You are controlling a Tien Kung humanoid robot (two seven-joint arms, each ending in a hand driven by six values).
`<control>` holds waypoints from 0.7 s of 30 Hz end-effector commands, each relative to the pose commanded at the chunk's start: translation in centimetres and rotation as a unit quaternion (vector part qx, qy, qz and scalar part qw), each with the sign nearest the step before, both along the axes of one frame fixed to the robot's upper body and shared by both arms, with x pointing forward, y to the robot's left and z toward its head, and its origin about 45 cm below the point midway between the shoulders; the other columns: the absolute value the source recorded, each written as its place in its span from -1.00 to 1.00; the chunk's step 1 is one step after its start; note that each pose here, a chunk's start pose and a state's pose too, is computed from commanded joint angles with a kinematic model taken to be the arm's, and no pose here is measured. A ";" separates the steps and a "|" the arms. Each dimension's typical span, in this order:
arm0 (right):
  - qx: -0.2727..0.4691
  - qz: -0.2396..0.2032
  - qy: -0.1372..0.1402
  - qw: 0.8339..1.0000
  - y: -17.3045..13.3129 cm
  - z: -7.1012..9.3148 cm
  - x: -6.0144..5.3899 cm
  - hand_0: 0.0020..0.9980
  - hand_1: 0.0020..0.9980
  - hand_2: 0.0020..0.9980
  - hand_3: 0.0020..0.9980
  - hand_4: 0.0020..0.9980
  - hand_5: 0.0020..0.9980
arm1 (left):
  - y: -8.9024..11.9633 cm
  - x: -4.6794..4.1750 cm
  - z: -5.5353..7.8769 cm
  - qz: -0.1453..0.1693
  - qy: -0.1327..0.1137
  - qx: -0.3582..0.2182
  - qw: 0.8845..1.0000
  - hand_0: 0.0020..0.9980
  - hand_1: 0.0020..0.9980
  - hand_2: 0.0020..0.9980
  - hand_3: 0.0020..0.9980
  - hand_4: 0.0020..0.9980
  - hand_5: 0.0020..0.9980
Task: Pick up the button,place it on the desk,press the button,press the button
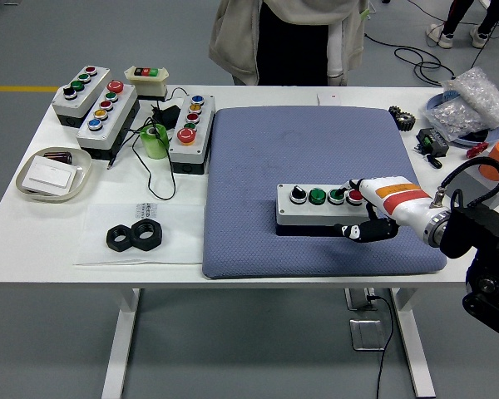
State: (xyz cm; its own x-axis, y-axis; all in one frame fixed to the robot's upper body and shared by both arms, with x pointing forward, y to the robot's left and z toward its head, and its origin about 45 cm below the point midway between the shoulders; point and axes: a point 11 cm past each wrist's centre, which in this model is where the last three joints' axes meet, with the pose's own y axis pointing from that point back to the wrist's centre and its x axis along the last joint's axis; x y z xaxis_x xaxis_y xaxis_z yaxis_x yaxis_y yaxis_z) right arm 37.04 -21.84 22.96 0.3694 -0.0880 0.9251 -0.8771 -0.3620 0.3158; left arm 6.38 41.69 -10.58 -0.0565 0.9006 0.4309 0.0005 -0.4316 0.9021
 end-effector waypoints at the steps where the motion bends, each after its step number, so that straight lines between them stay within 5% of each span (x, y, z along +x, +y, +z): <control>1: -0.001 0.000 0.001 1.000 0.0 -0.1 0.0 -0.87 -0.95 -0.68 0.62 0.56 0.07 | 0.0 0.02 0.0 0.000 0.000 0.000 1.000 0.39 0.34 0.55 0.62 0.46 1.00; 14: 0.005 -0.003 -0.011 1.000 0.0 0.9 0.3 -0.87 -0.95 -0.68 0.63 0.56 0.07 | 0.0 0.20 0.0 0.001 -0.003 0.000 1.000 0.38 0.34 0.55 0.63 0.46 1.00; 21: 0.052 -0.024 -0.052 0.997 -0.8 4.2 1.1 -0.87 -0.94 -0.67 0.64 0.56 0.08 | 0.0 0.29 0.1 0.001 -0.004 0.000 1.000 0.38 0.34 0.55 0.63 0.46 1.00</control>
